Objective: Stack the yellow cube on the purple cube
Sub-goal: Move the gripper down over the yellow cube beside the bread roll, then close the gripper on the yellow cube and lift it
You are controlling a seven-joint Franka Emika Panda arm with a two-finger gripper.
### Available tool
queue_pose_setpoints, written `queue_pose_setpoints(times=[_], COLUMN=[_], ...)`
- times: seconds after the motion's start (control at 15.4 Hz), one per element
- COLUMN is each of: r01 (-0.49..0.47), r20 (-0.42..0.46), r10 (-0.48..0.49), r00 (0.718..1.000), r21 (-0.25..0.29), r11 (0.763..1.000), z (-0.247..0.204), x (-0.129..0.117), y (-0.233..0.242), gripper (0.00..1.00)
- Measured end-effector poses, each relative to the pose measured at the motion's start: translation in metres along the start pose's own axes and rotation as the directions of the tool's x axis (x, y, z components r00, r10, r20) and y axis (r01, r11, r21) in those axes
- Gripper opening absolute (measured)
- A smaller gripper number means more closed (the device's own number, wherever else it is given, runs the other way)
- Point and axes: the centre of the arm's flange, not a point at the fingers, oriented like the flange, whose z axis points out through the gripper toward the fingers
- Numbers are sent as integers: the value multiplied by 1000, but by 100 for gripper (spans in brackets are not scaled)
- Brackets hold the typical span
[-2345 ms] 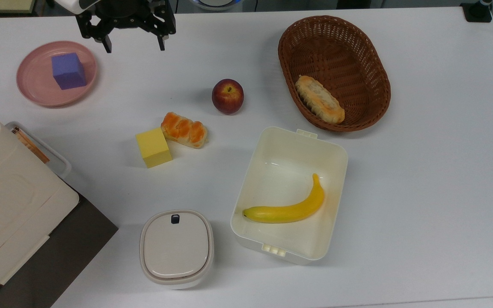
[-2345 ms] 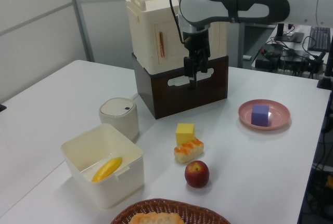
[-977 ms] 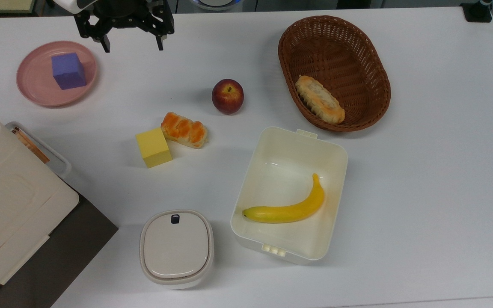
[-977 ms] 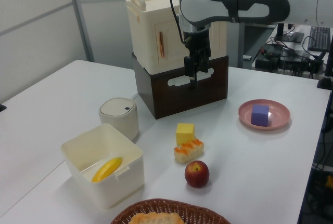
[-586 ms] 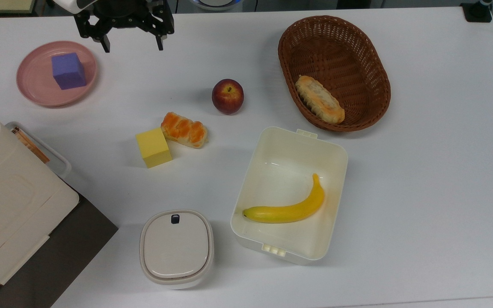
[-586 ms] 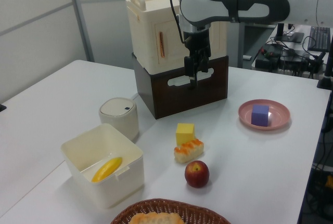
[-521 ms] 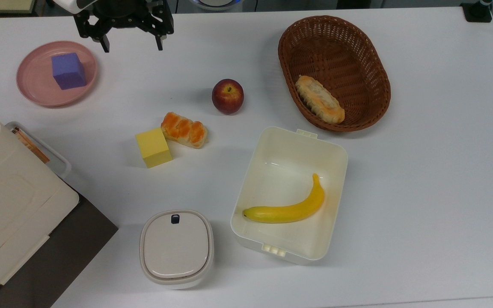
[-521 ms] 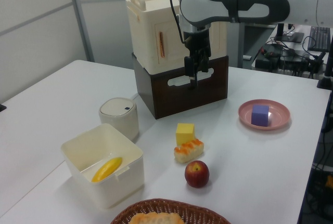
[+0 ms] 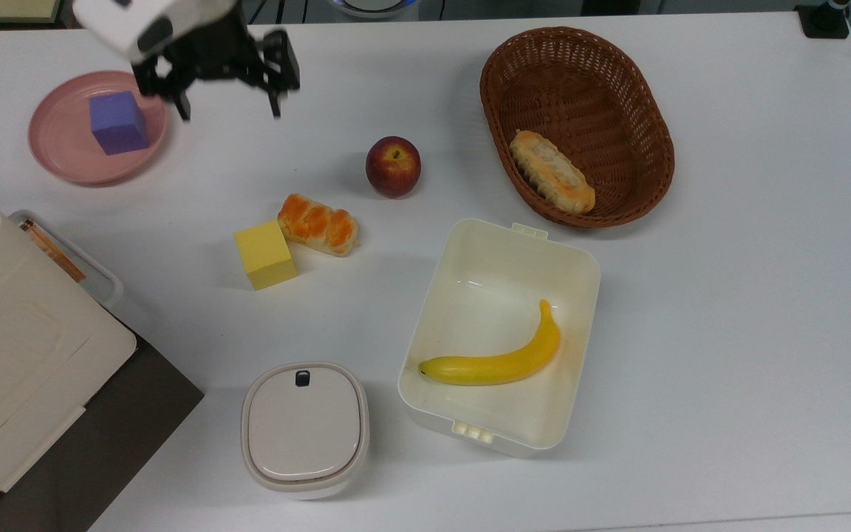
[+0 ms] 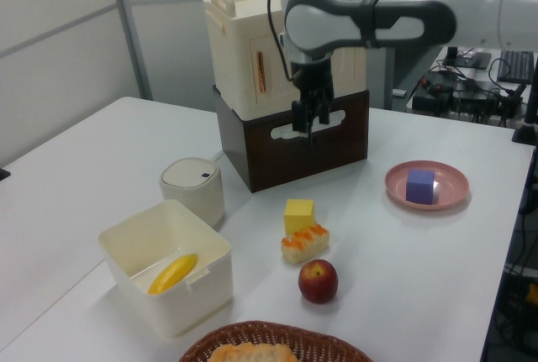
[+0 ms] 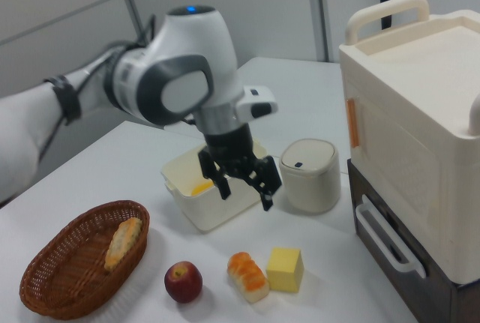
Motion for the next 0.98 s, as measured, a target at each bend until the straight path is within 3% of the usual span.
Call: queue_pose_setpoints(times=[0.26, 0.98], r01=[35, 139], r20=[14, 84], r10=[-35, -137], r00=[999, 987], r21=[4, -25], r11=[999, 990], z=[67, 185], x=[32, 64], y=[4, 5], gripper=[100, 100])
